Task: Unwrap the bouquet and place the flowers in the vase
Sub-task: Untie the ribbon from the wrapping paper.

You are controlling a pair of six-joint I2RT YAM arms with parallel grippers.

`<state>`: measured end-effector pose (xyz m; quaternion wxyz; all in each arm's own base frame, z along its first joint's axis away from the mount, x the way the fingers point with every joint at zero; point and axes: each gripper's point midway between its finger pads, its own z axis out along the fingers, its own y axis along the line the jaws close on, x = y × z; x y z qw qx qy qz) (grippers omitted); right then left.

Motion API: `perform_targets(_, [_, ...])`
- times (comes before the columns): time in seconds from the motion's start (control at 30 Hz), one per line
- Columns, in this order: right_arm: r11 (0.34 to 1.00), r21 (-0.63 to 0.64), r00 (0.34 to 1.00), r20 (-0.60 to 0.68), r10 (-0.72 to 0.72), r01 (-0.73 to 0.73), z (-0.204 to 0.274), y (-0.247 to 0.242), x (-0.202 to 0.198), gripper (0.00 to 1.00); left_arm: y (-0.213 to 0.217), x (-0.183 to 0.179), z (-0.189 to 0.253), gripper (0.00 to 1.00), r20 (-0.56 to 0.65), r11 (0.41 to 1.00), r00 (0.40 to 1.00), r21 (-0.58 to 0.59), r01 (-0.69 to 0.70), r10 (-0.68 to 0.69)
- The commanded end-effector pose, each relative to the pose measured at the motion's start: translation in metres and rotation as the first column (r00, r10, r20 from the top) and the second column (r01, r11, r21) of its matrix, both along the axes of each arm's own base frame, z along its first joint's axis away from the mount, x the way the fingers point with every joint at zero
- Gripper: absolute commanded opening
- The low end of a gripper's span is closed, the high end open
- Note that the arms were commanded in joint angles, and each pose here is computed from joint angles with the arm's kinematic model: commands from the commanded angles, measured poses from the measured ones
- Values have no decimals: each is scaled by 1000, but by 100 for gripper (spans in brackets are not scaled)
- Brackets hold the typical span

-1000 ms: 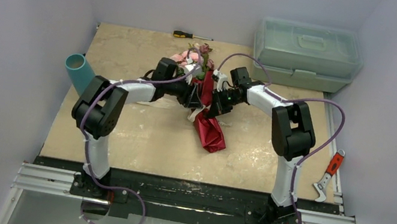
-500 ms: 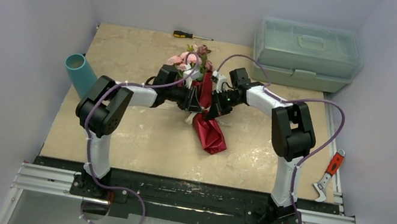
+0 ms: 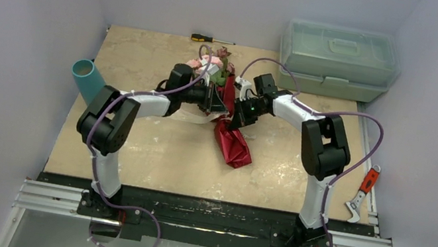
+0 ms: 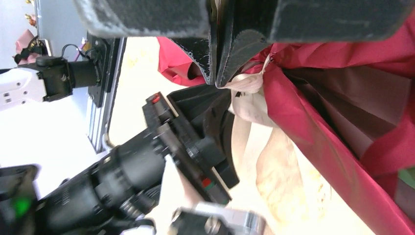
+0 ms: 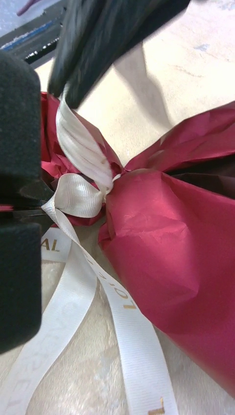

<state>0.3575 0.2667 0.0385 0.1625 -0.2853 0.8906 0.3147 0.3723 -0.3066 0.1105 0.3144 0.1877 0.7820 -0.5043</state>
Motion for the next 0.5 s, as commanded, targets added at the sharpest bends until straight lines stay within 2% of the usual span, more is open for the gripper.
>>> perform_targets(0.0, [994, -109, 998, 61, -15, 21, -13, -16, 5, 0, 11, 19, 101, 0, 236, 984, 972, -175, 28, 15])
perform_targets(0.23, [999, -34, 1000, 15, 26, -26, -4, -3, -4, 2, 43, 8, 44, 0, 200, 1000, 980, 11, 10, -12])
perform_targets(0.4, [997, 32, 998, 14, 67, -68, 20, 4, -13, 41, 74, 2, -3, 0, 179, 985, 981, 170, 42, -73])
perform_targets(0.43, [997, 34, 997, 19, 73, -74, 26, 3, -14, 47, 81, 0, -10, 0, 220, 973, 968, 221, 71, -121])
perform_targets(0.47, [996, 34, 997, 21, 80, -81, 31, 1, -16, 51, 87, -8, -16, 0, 198, 961, 967, 256, 104, -157])
